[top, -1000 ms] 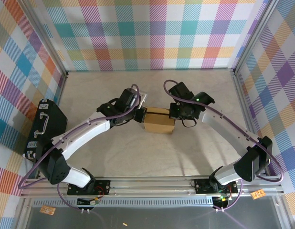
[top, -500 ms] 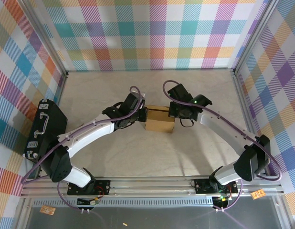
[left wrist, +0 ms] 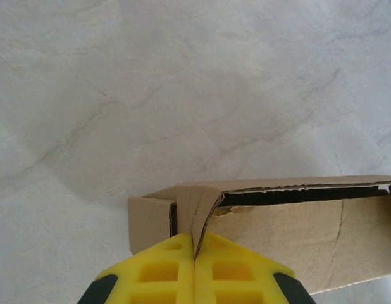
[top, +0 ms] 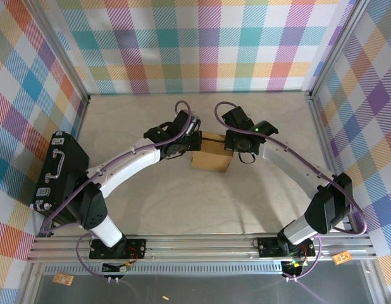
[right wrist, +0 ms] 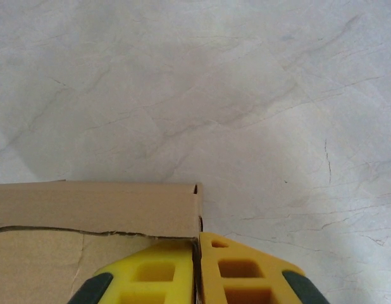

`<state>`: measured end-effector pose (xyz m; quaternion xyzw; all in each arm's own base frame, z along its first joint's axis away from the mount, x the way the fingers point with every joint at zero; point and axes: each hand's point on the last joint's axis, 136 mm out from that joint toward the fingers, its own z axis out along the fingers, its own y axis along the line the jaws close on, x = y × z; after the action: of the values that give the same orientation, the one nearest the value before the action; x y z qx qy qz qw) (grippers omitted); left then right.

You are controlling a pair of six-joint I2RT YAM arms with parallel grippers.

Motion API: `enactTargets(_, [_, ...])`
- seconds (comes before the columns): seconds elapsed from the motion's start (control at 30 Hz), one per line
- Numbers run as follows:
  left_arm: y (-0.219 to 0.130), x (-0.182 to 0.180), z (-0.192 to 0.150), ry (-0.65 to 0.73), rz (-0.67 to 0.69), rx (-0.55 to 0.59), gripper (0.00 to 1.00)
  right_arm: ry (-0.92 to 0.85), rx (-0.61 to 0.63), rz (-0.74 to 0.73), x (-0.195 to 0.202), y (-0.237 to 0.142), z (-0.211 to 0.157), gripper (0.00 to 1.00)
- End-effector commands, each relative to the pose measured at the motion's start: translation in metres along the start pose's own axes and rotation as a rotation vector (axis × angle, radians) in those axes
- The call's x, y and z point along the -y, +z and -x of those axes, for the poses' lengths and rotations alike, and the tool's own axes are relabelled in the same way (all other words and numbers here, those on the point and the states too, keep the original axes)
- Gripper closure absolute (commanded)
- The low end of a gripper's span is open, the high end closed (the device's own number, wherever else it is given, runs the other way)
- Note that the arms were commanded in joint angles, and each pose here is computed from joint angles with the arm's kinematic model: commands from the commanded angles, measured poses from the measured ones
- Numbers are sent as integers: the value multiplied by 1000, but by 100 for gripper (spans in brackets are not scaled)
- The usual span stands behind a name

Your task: Fold the paper box

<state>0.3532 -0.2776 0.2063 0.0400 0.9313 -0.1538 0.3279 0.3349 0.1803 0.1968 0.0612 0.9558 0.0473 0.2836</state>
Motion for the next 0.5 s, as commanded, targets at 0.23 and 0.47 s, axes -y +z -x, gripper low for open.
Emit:
enactTargets(0.23, [6, -33, -4, 57, 138, 18, 98, 15, -38, -25, 5, 16, -4, 89])
enactTargets(0.47, [27, -33, -22, 58, 118, -15, 99, -15, -62, -37, 8, 28, -15, 94])
